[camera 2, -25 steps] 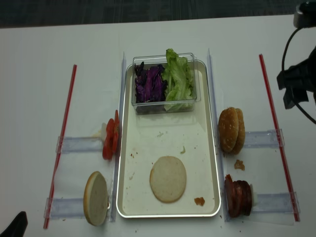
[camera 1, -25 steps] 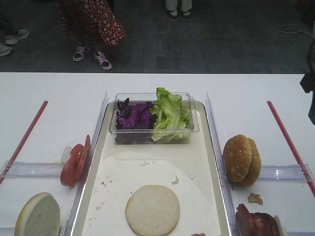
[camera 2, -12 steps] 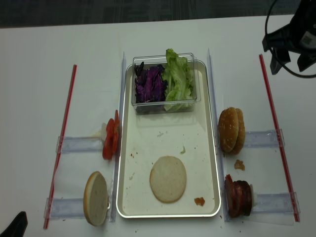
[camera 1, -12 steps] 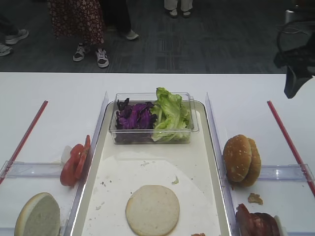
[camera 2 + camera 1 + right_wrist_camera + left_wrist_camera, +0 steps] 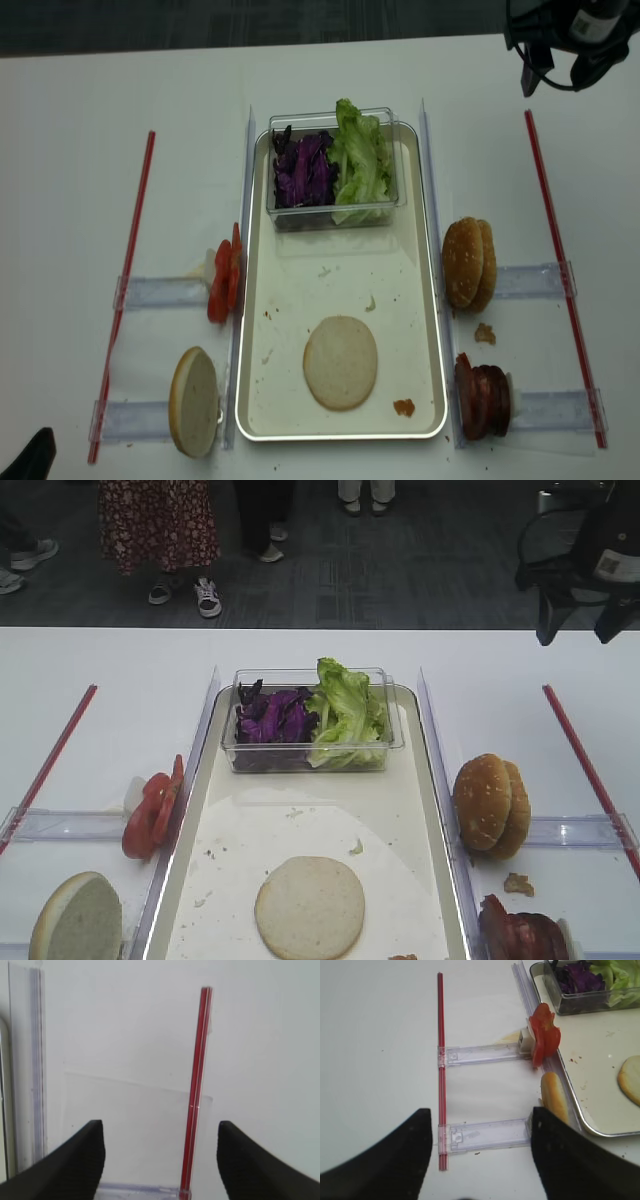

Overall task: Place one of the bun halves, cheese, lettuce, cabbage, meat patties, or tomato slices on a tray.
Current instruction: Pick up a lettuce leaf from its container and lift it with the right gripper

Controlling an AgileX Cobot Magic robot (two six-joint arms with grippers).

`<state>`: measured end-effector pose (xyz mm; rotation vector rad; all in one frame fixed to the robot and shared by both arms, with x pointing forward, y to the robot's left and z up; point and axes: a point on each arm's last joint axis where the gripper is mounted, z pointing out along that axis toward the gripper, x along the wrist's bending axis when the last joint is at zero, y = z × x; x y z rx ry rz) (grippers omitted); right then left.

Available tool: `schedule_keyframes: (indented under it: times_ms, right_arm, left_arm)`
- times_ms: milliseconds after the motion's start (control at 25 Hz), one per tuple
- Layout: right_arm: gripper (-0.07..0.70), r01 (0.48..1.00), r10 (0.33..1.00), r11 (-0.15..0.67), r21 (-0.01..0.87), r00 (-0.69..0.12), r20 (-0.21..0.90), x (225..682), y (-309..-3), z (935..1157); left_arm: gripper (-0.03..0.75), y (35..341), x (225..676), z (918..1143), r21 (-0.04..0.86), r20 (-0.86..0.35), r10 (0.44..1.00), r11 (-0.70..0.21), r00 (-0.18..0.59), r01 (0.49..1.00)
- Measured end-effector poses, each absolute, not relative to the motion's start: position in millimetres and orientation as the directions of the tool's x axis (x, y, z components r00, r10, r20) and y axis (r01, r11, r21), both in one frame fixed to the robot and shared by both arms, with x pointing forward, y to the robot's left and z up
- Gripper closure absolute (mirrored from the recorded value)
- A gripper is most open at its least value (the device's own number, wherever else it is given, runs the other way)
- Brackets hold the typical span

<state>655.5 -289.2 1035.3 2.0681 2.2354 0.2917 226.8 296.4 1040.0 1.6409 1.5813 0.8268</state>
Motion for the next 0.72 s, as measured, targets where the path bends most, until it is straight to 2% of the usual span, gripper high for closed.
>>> schedule_keyframes:
  times_ms: [320,520,720]
  right_arm:
    - [0.136,0.973,0.994,0.064,0.220,-0.082,0.071,687,-289,1023]
    - [0.139,0.979,0.994,0.064,0.193,-0.080,0.073,691,-289,1010]
    - [0.139,0.980,0.994,0.057,0.189,-0.073,0.080,692,-288,1009]
  left_arm:
    - [0.303,296,227,1040,0.835,-0.025,0.998,-0.006,0.049,0.550]
    - [0.303,297,227,1040,0.835,-0.033,0.999,0.004,0.042,0.551]
    - [0.303,297,227,1040,0.835,-0.036,0.999,0.011,0.035,0.551]
